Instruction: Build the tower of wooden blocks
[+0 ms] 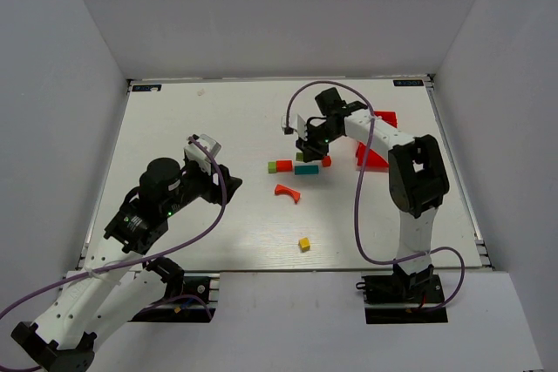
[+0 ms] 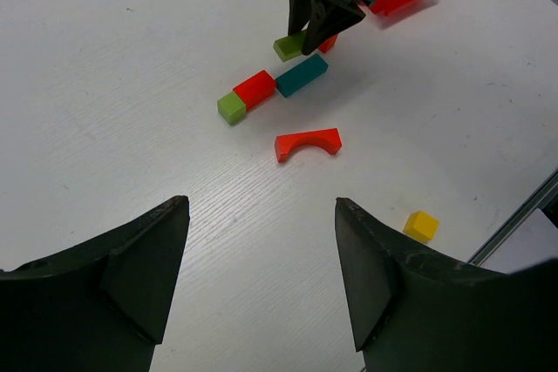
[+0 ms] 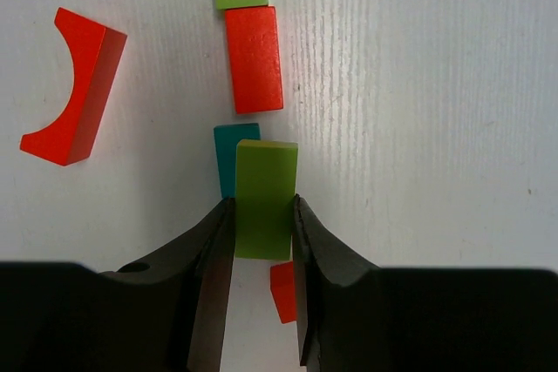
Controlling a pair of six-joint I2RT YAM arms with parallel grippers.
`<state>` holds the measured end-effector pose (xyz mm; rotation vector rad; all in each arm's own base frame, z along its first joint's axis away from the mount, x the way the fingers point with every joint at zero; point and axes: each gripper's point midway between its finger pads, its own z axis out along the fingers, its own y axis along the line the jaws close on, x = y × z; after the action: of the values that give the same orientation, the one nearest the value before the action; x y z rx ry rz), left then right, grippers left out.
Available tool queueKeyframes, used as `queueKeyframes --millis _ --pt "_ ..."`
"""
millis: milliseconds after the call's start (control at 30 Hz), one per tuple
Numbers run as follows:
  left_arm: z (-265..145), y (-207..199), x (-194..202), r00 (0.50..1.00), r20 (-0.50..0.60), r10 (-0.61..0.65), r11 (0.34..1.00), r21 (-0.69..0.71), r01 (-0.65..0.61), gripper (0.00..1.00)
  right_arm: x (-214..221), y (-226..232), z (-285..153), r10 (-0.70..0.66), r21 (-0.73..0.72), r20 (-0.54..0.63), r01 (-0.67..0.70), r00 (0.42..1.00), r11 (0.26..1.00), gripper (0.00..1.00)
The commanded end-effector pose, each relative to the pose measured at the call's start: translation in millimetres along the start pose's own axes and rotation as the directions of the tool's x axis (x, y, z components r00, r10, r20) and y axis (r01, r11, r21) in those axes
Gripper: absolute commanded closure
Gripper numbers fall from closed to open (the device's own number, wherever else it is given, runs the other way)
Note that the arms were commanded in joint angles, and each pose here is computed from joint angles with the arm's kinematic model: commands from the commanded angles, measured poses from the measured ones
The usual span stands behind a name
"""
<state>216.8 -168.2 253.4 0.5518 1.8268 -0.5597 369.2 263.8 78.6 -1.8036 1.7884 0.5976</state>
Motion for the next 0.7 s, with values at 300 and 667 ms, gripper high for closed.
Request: queueKeyframes --millis 300,667 --pt "-2 2 0 1.000 0.010 0.007 1.000 -0.008 -0.007 0.22 14 23 24 -0.055 -0.075 -0.063 0.050 0.996 0.996 0.98" --pt "-2 2 0 1.000 0.010 0.007 1.000 -0.008 -0.007 0.22 20 23 28 -0.079 -0.065 -0.087 0.073 0.993 0.995 0.95"
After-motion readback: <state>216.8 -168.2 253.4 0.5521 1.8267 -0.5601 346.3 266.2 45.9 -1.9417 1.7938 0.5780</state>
